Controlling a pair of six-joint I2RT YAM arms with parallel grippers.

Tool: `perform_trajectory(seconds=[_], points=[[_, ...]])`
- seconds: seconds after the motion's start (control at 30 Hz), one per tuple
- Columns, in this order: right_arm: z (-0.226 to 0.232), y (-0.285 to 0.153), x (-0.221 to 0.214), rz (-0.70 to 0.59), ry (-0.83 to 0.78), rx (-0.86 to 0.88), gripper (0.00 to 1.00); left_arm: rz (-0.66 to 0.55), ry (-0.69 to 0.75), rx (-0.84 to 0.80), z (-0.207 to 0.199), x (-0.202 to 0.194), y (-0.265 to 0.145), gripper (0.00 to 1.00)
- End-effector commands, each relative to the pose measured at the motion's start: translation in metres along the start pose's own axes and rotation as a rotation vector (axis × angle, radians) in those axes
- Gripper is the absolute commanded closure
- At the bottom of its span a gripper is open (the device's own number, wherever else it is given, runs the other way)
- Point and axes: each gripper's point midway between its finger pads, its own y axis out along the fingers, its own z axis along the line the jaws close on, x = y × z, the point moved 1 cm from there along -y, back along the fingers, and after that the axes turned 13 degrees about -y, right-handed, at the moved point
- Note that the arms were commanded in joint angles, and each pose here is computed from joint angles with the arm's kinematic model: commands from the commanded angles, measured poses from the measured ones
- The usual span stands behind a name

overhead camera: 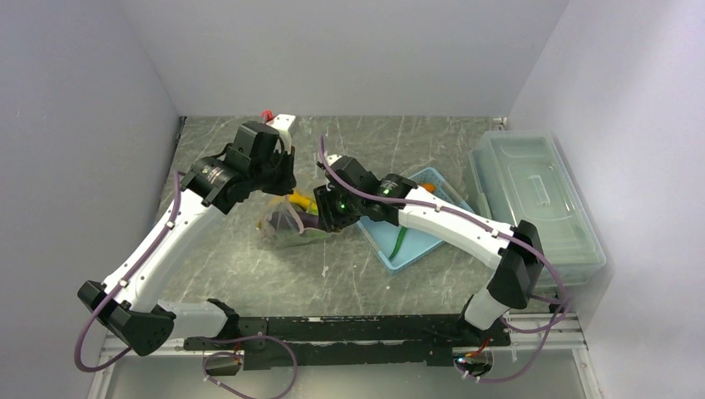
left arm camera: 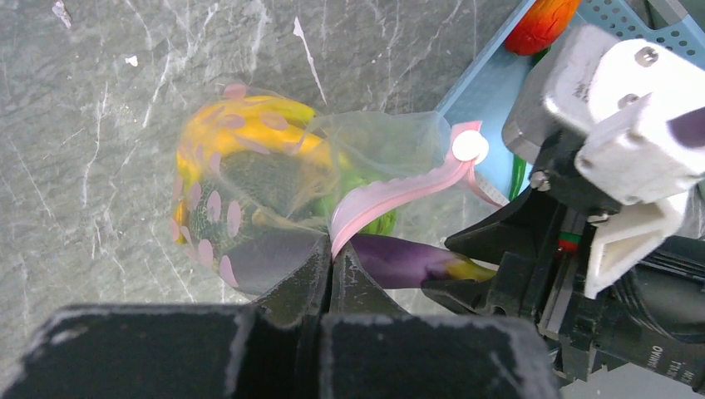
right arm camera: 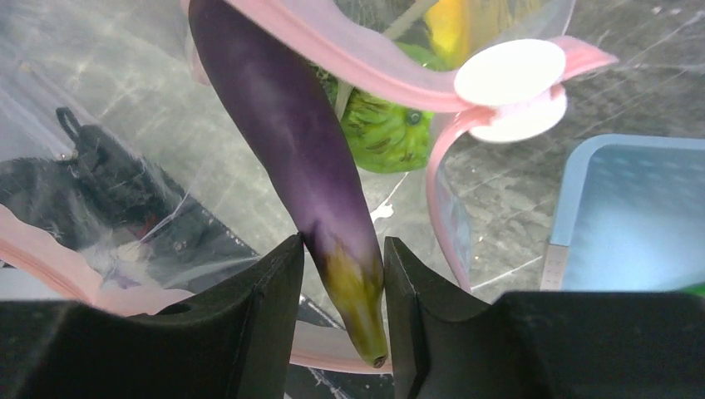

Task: Place the food in the zip-top bag and seal the zipper
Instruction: Place the fake vegetable in the zipper food storage bag.

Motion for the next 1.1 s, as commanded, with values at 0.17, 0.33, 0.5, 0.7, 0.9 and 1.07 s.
perform_trajectory(seconds=[0.17,0.33,0.5,0.7,0.9,1.07], points=[[0.009,-0.006,0.006,-0.033,0.015,0.040,0.76,-0.064,-0.018,-0.022,-0.005,0.012,-0.013,1.00],[0.006,-0.018,0.019,-0.069,0.000,0.009,1.00,-0.063,-0.020,-0.019,-0.004,0.012,-0.013,1.00],[-0.001,-0.040,0.036,-0.128,-0.011,-0.050,1.00,-0.062,-0.018,-0.018,-0.004,0.011,-0.014,1.00],[-0.010,-0.057,0.048,-0.158,-0.017,-0.119,1.00,-0.057,-0.018,-0.016,-0.003,0.010,-0.012,1.00],[-0.021,-0.043,0.043,-0.073,-0.037,-0.203,1.00,-0.054,-0.024,-0.039,-0.008,0.010,-0.013,1.00],[-0.020,-0.029,0.045,-0.028,-0.036,-0.223,1.00,-0.049,-0.034,-0.056,-0.010,0.008,-0.016,1.00]])
